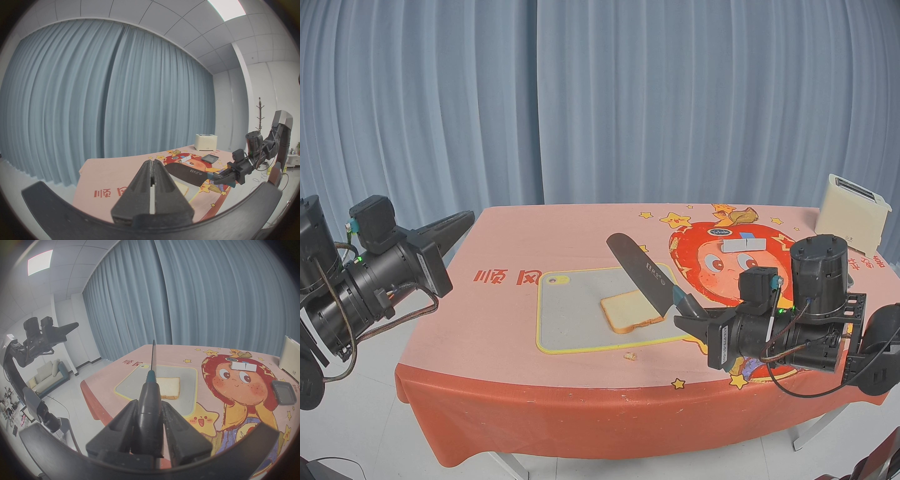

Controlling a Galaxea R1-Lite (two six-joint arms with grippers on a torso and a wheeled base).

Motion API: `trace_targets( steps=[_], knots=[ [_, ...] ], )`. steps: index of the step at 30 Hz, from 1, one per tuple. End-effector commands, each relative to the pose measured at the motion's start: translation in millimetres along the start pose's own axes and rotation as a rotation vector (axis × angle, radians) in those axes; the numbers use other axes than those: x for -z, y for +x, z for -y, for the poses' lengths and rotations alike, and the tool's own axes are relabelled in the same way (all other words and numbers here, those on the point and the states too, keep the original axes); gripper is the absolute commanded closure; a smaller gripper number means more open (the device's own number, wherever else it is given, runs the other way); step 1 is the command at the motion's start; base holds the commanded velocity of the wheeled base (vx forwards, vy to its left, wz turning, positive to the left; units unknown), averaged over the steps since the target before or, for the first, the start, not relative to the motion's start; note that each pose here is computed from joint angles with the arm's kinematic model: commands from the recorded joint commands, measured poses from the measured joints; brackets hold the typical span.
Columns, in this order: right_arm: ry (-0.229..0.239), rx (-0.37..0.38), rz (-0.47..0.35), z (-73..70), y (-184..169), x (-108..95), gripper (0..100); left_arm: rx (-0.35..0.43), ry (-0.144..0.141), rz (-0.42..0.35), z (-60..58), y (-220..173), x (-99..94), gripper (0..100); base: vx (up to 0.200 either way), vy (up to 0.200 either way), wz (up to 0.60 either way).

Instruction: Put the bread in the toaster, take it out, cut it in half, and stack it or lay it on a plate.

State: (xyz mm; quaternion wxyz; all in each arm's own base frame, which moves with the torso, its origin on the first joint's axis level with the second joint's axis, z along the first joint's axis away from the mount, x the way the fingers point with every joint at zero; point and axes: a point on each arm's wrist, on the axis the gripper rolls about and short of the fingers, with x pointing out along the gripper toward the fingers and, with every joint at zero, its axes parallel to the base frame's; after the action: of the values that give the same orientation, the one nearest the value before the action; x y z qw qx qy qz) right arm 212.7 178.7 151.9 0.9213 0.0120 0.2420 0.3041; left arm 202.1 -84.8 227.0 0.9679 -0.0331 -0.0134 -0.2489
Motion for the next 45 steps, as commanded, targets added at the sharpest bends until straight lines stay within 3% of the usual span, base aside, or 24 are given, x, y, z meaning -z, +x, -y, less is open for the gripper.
trace_targets(
  steps=[1, 16, 32, 35, 42, 45],
  knots=[
    [0.000, 0.000, 0.002, 0.1, -0.2, -0.3, 100, 0.038, -0.001, -0.005, -1.1, 13.7, -0.8, 100, 0.000, 0.000, 0.00],
    [-0.003, -0.003, -0.007, -1.7, 1.7, 1.5, 100, 0.049, 0.007, 0.011, -4.9, 41.9, -7.7, 100, 0.000, 0.000, 0.00],
    [-0.002, 0.015, -0.055, 2.2, 12.8, 11.1, 100, 0.057, 0.000, -0.061, -9.6, 86.5, 17.9, 100, 0.000, 0.000, 0.00],
    [-0.003, 0.013, -0.065, 1.2, 13.9, 12.7, 100, 0.087, 0.002, -0.050, -0.5, 98.3, 22.8, 100, 0.000, 0.000, 0.00],
    [-0.004, 0.020, -0.095, 2.6, 19.4, 18.2, 100, 0.107, 0.010, -0.083, 5.0, 111.2, 39.1, 100, 0.000, 0.000, 0.00],
    [-0.002, 0.024, -0.100, 3.5, 23.5, 20.5, 100, 0.116, 0.012, -0.073, 7.0, 115.6, 37.3, 100, 0.000, 0.000, 0.00]
  ],
)
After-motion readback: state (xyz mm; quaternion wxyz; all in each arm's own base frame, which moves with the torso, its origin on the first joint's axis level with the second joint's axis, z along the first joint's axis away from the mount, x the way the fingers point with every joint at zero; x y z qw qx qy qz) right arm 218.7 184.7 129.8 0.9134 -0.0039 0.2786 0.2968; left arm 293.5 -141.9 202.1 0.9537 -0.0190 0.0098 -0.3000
